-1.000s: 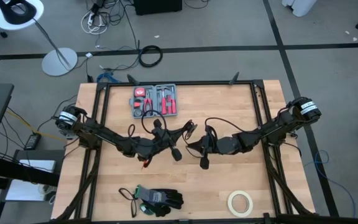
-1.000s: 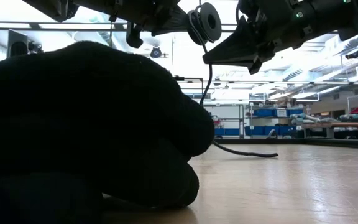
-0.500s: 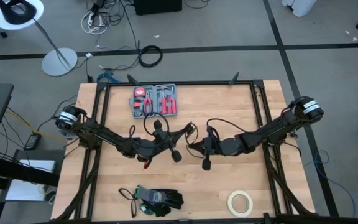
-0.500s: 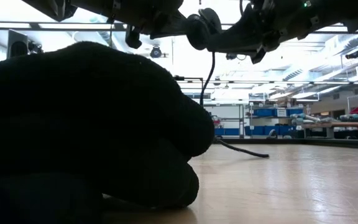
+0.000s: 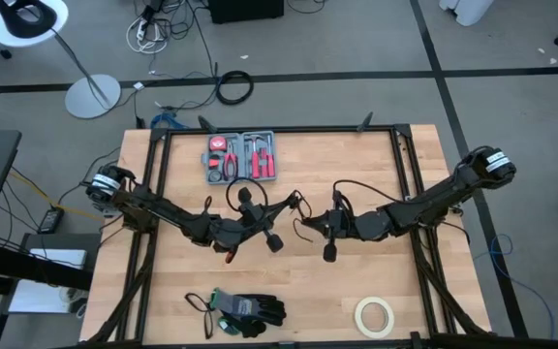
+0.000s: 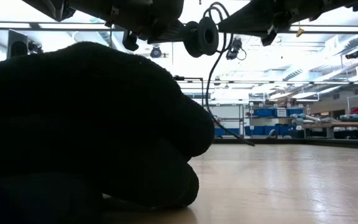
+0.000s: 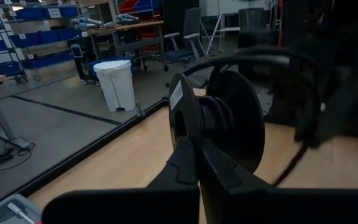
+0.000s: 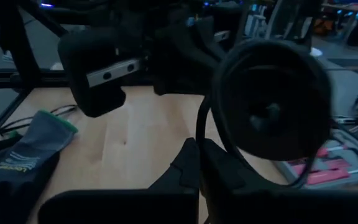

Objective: Coil cords
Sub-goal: Uncoil the black wire cable from the black spool

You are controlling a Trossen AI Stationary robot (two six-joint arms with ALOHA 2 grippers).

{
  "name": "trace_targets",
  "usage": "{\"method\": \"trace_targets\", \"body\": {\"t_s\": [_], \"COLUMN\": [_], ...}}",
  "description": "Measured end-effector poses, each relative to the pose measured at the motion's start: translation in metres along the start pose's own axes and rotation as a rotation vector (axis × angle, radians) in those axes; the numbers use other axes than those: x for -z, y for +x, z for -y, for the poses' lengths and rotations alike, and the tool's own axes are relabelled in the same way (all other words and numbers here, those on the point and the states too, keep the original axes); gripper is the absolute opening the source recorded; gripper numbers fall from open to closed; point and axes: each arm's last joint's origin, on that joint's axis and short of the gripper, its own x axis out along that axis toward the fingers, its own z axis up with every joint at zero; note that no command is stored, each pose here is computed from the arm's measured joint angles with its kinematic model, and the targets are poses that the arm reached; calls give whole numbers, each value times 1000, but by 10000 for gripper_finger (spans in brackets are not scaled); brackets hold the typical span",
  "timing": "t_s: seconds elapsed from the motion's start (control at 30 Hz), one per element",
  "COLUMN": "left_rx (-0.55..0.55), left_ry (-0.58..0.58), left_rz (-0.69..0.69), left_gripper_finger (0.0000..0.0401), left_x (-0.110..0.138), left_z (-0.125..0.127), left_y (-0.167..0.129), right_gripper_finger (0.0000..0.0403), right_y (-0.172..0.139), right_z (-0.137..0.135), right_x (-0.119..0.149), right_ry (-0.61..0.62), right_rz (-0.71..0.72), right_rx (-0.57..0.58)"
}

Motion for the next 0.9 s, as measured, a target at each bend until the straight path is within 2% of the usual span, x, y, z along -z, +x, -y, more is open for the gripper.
{"method": "trace_targets", "body": {"t_s": [0.27, 0.53, 0.63, 0.73, 0.9], "left_rx": [5, 2, 12, 3, -3], "left_ry": [-2, -33, -21, 6, 22], "left_rz": [4, 44, 68, 84, 106], "left_gripper_finger": [0, 0, 0, 0, 0], "left_x": [0, -6, -9, -12, -19], "left_z": [2, 3, 6, 9, 9], "left_y": [-3, -4, -8, -13, -18], "right_gripper_finger": [0, 1, 4, 11, 48], "right_y": [-21, -28, -26, -22, -14], "right_z": [10, 23, 23, 18, 9], "right_x": [-4, 12, 18, 23, 37], "right_ry": [2, 63, 103, 126, 198], "right_rz": [-61, -233, -285, -332, -445], "right_rx": [123, 180, 147, 62, -64]}}
